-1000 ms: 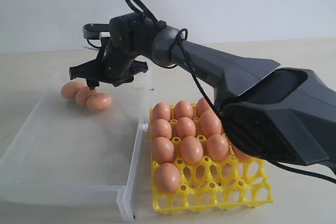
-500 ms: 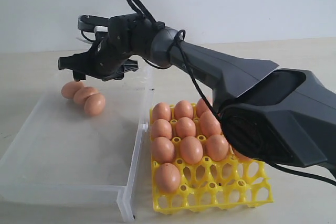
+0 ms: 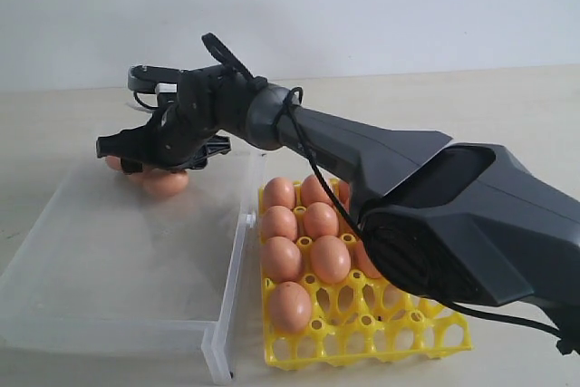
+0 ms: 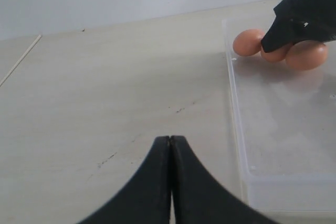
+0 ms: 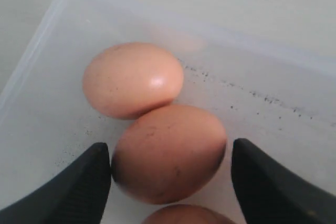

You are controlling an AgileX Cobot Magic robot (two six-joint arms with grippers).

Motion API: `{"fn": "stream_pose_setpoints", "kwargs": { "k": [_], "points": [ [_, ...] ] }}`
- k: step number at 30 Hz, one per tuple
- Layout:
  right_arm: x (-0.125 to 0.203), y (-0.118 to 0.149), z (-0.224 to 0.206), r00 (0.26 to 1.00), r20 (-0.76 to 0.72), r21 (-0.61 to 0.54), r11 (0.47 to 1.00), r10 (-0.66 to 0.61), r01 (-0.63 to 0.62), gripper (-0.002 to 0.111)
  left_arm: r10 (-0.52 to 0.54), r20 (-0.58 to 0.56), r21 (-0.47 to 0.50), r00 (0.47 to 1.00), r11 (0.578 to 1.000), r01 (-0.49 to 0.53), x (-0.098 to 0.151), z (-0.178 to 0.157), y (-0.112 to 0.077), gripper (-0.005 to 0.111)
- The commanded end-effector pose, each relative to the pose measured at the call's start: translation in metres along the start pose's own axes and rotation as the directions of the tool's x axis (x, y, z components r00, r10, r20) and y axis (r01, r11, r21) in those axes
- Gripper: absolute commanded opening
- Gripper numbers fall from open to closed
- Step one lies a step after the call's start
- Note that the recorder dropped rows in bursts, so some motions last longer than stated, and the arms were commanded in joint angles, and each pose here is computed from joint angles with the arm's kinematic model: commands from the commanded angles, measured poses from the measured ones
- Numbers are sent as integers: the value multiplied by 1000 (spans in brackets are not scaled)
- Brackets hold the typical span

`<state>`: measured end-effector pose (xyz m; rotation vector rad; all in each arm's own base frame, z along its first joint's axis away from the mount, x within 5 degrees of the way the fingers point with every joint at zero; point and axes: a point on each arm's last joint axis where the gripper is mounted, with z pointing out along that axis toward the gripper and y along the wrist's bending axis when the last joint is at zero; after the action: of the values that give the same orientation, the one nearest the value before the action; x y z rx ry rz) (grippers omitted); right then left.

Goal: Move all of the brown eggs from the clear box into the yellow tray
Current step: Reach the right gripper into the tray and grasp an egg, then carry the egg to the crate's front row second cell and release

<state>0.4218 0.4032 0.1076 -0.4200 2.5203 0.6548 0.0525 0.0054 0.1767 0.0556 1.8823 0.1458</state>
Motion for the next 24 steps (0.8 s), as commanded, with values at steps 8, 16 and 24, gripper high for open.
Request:
{"fn": "stream_pose_setpoints", "kwargs": {
  "k": [8, 16, 24],
  "points": [
    [10, -5, 10, 999, -48, -3, 1000, 5, -5, 55, -5, 20, 7, 1000, 1000, 5, -2, -1, 0, 0],
    [-37, 18, -45, 966, 124, 50, 974, -226, 221, 0, -5, 20, 7, 1000, 1000, 5, -2, -1, 0, 0],
    [-44, 40, -88, 865, 60, 221, 852, -498, 475, 0, -5, 20, 7, 1000, 1000, 5, -2, -1, 0, 0]
  ]
}}
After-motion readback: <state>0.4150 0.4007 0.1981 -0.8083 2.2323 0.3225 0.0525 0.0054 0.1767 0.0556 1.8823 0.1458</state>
